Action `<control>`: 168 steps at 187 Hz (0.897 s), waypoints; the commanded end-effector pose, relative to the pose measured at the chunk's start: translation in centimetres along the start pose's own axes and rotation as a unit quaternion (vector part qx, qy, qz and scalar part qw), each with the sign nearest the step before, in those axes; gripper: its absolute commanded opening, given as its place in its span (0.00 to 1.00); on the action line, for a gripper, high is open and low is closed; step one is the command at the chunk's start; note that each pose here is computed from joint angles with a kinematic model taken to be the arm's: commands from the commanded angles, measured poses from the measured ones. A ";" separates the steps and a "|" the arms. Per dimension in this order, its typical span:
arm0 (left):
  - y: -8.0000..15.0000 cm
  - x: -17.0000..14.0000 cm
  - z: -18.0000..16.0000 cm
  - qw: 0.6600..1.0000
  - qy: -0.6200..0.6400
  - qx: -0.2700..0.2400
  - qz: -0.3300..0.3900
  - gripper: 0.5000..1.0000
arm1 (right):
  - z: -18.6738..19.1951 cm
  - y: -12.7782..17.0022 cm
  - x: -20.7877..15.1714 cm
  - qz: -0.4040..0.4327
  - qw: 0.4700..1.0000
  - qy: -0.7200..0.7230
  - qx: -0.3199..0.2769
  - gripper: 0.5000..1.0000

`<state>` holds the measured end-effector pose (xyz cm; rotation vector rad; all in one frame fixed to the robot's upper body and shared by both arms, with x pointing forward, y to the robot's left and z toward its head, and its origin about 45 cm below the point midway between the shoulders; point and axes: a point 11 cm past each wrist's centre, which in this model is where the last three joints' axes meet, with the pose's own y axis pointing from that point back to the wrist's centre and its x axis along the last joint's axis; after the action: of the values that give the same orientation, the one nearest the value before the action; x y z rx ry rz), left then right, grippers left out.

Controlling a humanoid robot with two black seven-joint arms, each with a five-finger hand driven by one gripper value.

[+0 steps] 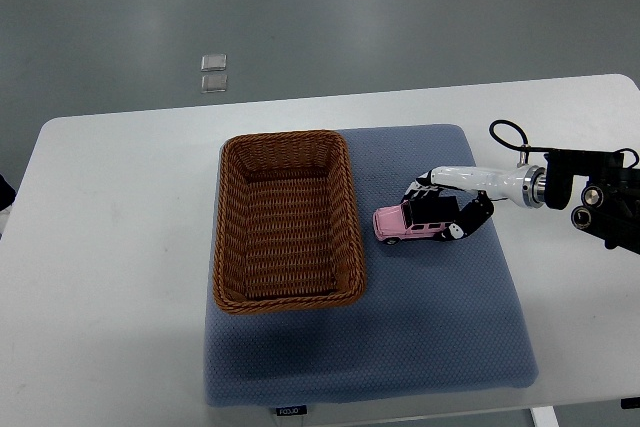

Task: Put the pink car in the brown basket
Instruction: 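Lower the right hand and close its fingers around the pink car, then lift the pink car off the mat with the right hand, then carry the pink car over the brown basket and lower it inside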

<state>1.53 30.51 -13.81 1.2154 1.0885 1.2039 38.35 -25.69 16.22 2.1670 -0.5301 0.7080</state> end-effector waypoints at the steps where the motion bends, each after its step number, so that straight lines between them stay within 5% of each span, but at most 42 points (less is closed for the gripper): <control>1: 0.0 0.0 0.0 1.000 -0.001 0.000 0.000 1.00 | -0.1 0.0 0.1 0.001 1.000 0.001 0.004 0.18; 14: 0.0 0.0 0.0 1.000 -0.001 0.000 -0.001 1.00 | -0.1 0.3 0.4 0.003 1.000 0.003 0.006 0.00; 44: 0.0 0.0 0.0 1.000 -0.001 0.000 0.000 1.00 | 0.4 1.6 1.5 0.012 1.000 0.007 0.004 0.00; 105: 0.0 -0.1 0.1 1.000 -0.001 -0.001 -0.001 1.00 | -3.6 6.6 10.5 0.052 0.997 0.045 0.031 0.00; 131: 0.0 -0.1 0.1 1.000 -0.001 -0.001 -0.001 1.00 | -6.3 5.9 12.4 0.066 0.995 0.048 0.059 0.00; 168: 0.0 -0.1 0.1 1.000 -0.001 -0.001 -0.001 1.00 | -10.5 1.3 11.5 0.050 0.992 0.053 0.106 0.00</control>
<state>1.61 30.42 -13.80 1.2133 1.0874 1.2014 42.68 -22.73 30.44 2.2590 -0.5595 0.9508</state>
